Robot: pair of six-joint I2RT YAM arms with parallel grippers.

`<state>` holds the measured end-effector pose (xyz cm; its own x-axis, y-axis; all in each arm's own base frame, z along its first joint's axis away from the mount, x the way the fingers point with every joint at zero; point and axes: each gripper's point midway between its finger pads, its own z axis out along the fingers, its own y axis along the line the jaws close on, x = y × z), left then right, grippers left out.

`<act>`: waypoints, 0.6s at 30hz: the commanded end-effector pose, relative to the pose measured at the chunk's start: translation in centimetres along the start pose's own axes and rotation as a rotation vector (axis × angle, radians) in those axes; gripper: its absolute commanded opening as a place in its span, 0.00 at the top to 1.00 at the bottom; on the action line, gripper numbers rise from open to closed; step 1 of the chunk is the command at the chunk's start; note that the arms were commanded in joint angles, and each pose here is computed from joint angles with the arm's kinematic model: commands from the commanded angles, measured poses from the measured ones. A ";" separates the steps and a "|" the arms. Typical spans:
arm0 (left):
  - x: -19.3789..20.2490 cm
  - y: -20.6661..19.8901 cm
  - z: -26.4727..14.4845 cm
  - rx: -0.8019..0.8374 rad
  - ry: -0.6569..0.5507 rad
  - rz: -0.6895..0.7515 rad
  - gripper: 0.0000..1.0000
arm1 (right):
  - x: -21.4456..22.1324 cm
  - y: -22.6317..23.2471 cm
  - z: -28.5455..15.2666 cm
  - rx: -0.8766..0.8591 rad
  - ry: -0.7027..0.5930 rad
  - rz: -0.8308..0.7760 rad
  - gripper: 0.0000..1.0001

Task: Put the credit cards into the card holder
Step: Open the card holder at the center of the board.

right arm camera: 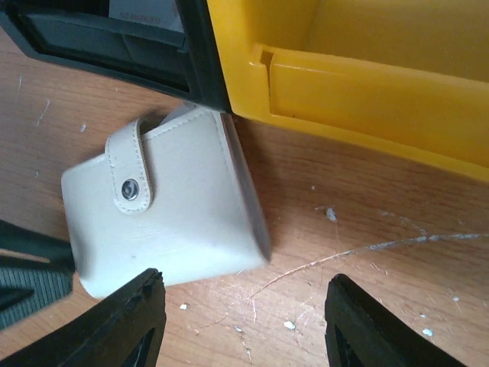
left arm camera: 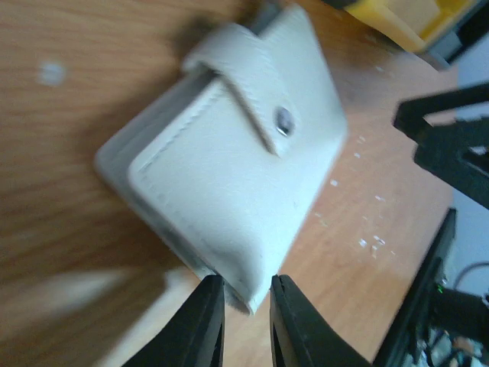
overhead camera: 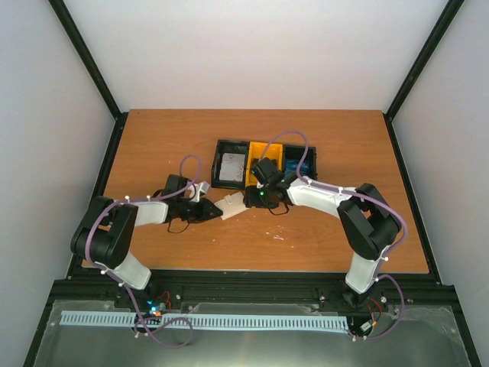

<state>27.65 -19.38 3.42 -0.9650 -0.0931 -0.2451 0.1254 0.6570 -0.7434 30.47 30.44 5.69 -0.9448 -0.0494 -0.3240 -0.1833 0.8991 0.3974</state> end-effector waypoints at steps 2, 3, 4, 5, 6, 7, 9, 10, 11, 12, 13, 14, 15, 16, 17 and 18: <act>0.6 -4.5 0.8 0.143 0.060 0.096 0.78 | -0.1 -0.2 -0.7 0.018 -0.033 0.007 0.43; 0.6 -4.4 0.7 0.125 0.056 0.095 0.76 | -0.1 -0.4 -0.7 0.029 -0.037 0.016 0.43; 0.2 -3.8 0.5 0.067 0.032 0.083 0.68 | 0.0 -0.7 -0.8 0.042 -0.040 0.027 0.43; -0.4 -2.9 0.1 -0.006 0.003 0.058 0.59 | 0.0 -1.1 -0.9 0.059 -0.045 0.041 0.43; -1.0 -1.7 -0.3 -0.101 -0.026 0.015 0.57 | 0.0 -1.5 -1.0 0.072 -0.053 0.054 0.43; -1.7 -1.3 -0.9 -0.153 -0.050 0.000 0.54 | 0.2 -1.9 -1.2 0.083 -0.062 0.066 0.43; -2.7 -1.9 -1.6 -0.182 -0.071 0.003 0.45 | 0.1 -2.4 -1.6 0.088 -0.088 0.085 0.43; -3.5 -2.4 -1.7 -0.175 -0.087 0.014 0.43 | 0.1 -2.7 -1.7 0.091 -0.096 0.094 0.43; -4.2 -3.1 -1.7 -0.158 -0.097 0.034 0.41 | 0.0 -2.8 -1.8 0.092 -0.098 0.099 0.43; -4.8 -3.5 -1.5 -0.144 -0.097 0.050 0.39 | -0.1 -3.0 -1.9 0.092 -0.100 0.101 0.43; -5.6 -3.8 -1.0 -0.136 -0.095 0.063 0.39 | -0.1 -3.1 -1.9 0.094 -0.097 0.102 0.43; -5.9 -3.6 -0.5 -0.138 -0.084 0.067 0.39 | -0.1 -3.2 -1.9 0.095 -0.096 0.102 0.43; -6.2 -3.3 0.0 -0.144 -0.070 0.071 0.41 | -0.2 -3.2 -1.9 0.094 -0.095 0.104 0.43; -6.4 -3.0 0.5 -0.149 -0.059 0.072 0.43 | -0.1 -3.2 -2.0 0.090 -0.093 0.104 0.43; -6.6 -2.6 0.9 -0.156 -0.052 0.072 0.44 | -0.2 -3.2 -2.0 0.084 -0.092 0.105 0.43; -6.6 -2.3 1.3 -0.159 -0.042 0.074 0.45 | -0.2 -3.1 -2.1 0.080 -0.092 0.104 0.43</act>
<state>33.30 -21.27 8.01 -0.9315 -0.1064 -0.3478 0.1582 0.7424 -0.6510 29.95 26.91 5.08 -0.9419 0.0508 -0.3321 -0.0712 0.9359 0.3451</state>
